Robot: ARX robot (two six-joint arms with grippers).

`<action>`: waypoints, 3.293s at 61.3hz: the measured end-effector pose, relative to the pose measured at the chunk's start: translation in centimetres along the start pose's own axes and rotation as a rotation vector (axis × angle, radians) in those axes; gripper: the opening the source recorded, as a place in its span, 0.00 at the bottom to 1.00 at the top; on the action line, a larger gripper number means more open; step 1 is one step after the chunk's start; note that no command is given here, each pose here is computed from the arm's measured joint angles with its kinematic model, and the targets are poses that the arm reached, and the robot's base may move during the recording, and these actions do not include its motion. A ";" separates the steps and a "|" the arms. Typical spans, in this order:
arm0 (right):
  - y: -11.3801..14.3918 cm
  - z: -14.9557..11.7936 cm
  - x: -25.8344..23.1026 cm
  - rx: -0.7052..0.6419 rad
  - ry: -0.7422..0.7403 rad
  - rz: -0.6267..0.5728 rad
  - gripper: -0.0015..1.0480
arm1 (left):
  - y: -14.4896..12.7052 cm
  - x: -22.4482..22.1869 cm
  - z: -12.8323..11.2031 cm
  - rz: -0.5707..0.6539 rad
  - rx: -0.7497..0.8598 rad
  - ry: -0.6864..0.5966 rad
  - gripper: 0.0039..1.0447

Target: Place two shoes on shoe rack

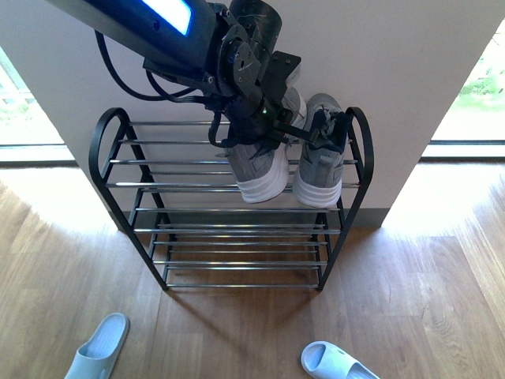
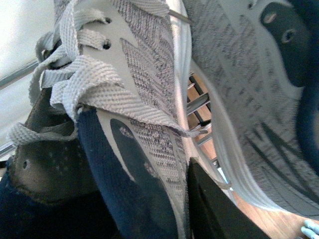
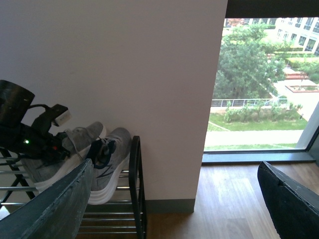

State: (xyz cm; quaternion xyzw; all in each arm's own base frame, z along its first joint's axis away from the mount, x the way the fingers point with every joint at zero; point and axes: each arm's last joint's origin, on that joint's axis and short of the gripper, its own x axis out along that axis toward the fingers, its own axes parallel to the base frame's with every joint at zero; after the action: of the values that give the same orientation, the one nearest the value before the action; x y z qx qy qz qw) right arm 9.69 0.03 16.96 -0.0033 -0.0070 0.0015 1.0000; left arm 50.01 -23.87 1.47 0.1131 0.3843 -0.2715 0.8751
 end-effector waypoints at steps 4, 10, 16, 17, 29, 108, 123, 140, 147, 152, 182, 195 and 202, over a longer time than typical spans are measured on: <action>0.0 0.0 0.0 0.000 0.000 0.000 0.91 | 0.1 0.1 0.1 0.013 0.006 0.001 0.21; 0.0 0.0 0.0 0.000 0.000 0.000 0.91 | 0.3 0.0 0.2 0.043 0.011 -0.021 0.36; 0.0 0.0 0.0 0.000 0.000 0.000 0.91 | 0.4 -0.6 0.1 0.083 0.011 -0.052 0.52; 0.0 0.0 0.0 0.000 0.000 0.000 0.91 | 0.4 -0.9 0.1 0.098 0.010 -0.057 0.55; 0.0 0.0 0.0 0.000 0.000 0.000 0.91 | 1.6 -6.6 1.9 0.269 -0.051 -0.196 0.91; 0.0 0.0 0.0 0.000 0.000 0.000 0.91 | 1.6 -38.4 -17.3 0.541 -0.237 -0.798 0.01; 0.0 0.0 0.0 0.000 0.000 0.000 0.91 | 0.9 -39.3 -19.1 0.560 -0.244 -0.793 0.01; 0.0 0.0 0.0 0.000 -0.001 0.000 0.91 | 0.0 -39.5 -20.9 0.560 -0.244 -0.791 0.01; 0.0 0.0 0.0 0.000 -0.001 0.000 0.91 | -0.3 -40.0 -21.1 0.561 -0.242 -0.798 0.01; 0.0 0.0 0.0 0.000 -0.001 0.000 0.91 | -0.6 -40.2 -21.4 0.561 -0.243 -0.795 0.01; 0.0 0.0 0.0 0.000 -0.001 0.000 0.91 | -1.6 -41.6 -22.1 0.564 -0.237 -0.815 0.01; 0.0 0.0 0.0 0.000 0.000 0.000 0.91 | -1.9 -42.0 -22.4 0.564 -0.236 -0.818 0.01; 0.0 0.0 0.0 0.000 -0.001 0.000 0.91 | -2.0 -42.1 -22.5 0.564 -0.236 -0.818 0.01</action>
State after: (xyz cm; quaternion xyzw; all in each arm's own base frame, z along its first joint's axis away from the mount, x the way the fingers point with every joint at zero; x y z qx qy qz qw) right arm 9.68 0.03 16.96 -0.0033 -0.0073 0.0017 1.0000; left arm 11.61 -0.03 17.11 -0.0028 -0.0071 -0.0014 1.0000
